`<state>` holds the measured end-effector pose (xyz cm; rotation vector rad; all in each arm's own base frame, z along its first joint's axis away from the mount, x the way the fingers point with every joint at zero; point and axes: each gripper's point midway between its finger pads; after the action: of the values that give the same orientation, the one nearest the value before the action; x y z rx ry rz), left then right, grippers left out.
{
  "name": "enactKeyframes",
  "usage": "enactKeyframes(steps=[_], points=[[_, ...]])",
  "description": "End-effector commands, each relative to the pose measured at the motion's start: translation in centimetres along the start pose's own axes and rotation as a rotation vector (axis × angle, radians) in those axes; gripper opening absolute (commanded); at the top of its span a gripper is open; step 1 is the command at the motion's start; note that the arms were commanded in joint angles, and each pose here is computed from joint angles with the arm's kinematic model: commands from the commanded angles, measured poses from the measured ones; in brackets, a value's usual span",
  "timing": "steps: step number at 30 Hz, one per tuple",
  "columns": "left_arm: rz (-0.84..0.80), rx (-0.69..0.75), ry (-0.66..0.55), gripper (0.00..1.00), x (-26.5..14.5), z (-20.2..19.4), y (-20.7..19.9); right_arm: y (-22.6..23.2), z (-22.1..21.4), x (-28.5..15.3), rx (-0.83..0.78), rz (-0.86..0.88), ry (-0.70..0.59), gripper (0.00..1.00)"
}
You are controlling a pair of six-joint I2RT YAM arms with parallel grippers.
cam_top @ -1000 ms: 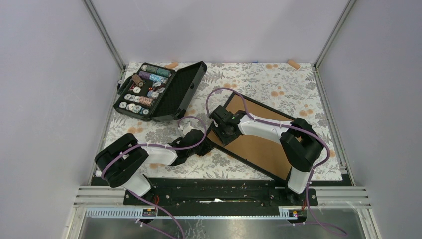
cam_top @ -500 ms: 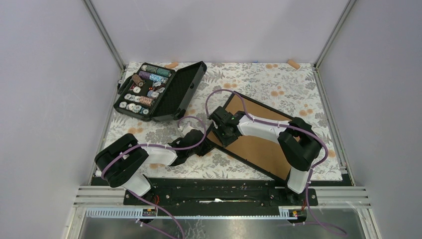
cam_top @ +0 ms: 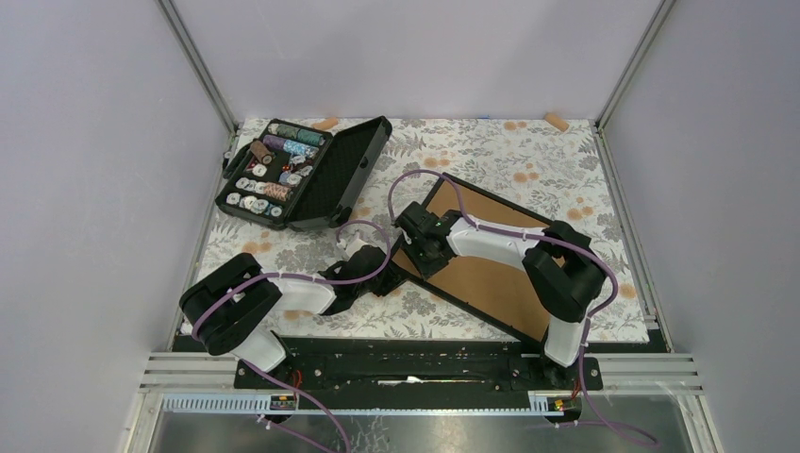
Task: Put the photo into the frame
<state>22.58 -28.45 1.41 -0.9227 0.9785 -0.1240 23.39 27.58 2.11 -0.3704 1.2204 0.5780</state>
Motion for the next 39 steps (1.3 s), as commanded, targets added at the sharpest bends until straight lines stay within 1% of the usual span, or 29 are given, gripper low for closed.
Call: enactKeyframes(steps=[1,6,11,17,21,25,26,28,30,32,33,36,39], points=[[0.425,0.099,0.056,0.33,-1.8,-1.7,12.9,-1.0,-1.4,2.1,-0.006,-0.08,0.077,0.3],[0.439,0.095,0.055,0.33,-1.9,-1.7,13.1,-2.1,-2.4,2.8,0.007,-0.15,0.13,0.27],[0.458,0.091,0.056,0.33,-2.0,-1.7,13.5,-3.1,-3.6,4.2,0.01,-0.213,0.19,0.21],[0.46,0.095,0.052,0.33,-2.0,-1.6,13.5,-4.2,-5.0,5.6,0.001,-0.286,0.259,0.2],[0.459,0.097,0.053,0.33,-2.0,-1.6,13.5,-4.6,-5.2,6.0,0.006,-0.319,0.265,0.21],[0.46,0.1,0.05,0.33,-2.0,-1.5,13.5,-6.8,-6.1,6.1,-0.003,-0.445,0.281,0.21],[0.463,0.1,0.049,0.33,-2.0,-1.5,13.6,-7.4,-6.4,5.9,-0.004,-0.483,0.282,0.18],[0.464,0.1,0.048,0.33,-2.1,-1.4,13.7,-8.0,-6.2,5.6,0.004,-0.51,0.254,0.13],[0.465,0.101,0.047,0.33,-2.2,-1.3,13.8,-7.1,-5.4,5.6,0.038,-0.446,0.209,0.11],[0.466,0.106,0.05,0.33,-2.2,-1.3,13.8,-6.1,-3.6,4.6,0.079,-0.378,0.143,0.11],[0.467,0.113,0.049,0.33,-2.2,-1.3,13.7,-5.4,-2.4,3.9,0.089,-0.343,0.106,0.13],[0.445,0.136,0.034,0.32,-2.3,-0.8,12.9,-4.5,1.3,0.5,0.138,-0.291,-0.032,0.25],[0.419,0.167,0.008,0.32,-2.4,0.0,11.6,-4.2,3.4,-2.4,0.192,-0.219,-0.118,0.36]])
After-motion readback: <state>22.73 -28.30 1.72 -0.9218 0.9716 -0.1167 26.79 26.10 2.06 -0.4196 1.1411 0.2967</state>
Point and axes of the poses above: each gripper's point midway between its finger pads, its own x axis out along the fingers, its own y axis along the line the jaws close on, z = x × y
